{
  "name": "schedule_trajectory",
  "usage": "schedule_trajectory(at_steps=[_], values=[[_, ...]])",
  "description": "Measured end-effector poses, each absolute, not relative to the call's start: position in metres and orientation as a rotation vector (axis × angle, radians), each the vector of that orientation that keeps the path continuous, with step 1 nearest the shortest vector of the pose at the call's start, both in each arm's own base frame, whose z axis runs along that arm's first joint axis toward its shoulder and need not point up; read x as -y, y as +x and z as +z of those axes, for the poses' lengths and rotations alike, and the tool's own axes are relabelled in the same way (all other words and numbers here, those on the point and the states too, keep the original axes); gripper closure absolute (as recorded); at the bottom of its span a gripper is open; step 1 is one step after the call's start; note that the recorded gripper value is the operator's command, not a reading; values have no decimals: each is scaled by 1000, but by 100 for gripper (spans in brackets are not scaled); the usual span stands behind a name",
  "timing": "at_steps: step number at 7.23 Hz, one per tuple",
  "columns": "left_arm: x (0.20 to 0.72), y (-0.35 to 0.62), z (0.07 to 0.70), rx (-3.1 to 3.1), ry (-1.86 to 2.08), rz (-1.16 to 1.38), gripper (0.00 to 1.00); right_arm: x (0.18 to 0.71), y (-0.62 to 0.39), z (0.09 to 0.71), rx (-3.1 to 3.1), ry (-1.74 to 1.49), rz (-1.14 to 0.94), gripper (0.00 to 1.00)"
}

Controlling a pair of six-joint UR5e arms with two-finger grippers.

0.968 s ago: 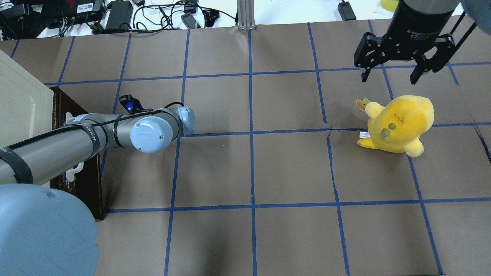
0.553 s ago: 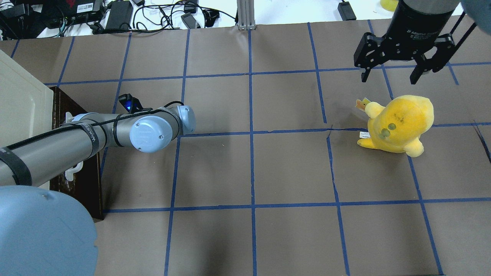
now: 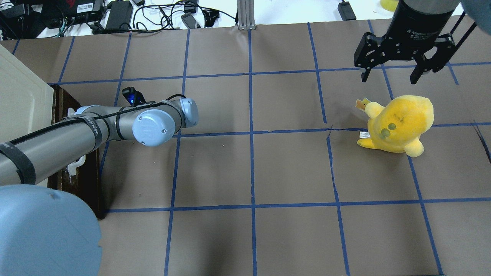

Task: Pull drawer sideways
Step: 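Pull the handle with the left gripper, sliding the drawer out sideways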

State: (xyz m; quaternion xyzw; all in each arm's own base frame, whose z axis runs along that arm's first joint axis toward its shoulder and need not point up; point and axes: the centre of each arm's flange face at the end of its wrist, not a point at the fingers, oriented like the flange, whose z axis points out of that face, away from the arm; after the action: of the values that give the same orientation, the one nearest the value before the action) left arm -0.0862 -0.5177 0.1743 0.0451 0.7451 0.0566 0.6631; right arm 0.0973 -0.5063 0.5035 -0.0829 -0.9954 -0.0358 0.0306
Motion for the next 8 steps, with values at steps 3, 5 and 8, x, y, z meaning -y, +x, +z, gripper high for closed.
schedule_trajectory(at_steps=[3, 5, 8], values=[[514, -103, 173, -1697, 119, 118, 91, 506, 97, 503, 3068, -255, -110, 0], [513, -111, 173, -1698, 131, 108, 92, 506, 97, 503, 3068, -255, -110, 0], [515, -121, 176, -1712, 136, 100, 92, 506, 97, 503, 3068, -255, -110, 0]])
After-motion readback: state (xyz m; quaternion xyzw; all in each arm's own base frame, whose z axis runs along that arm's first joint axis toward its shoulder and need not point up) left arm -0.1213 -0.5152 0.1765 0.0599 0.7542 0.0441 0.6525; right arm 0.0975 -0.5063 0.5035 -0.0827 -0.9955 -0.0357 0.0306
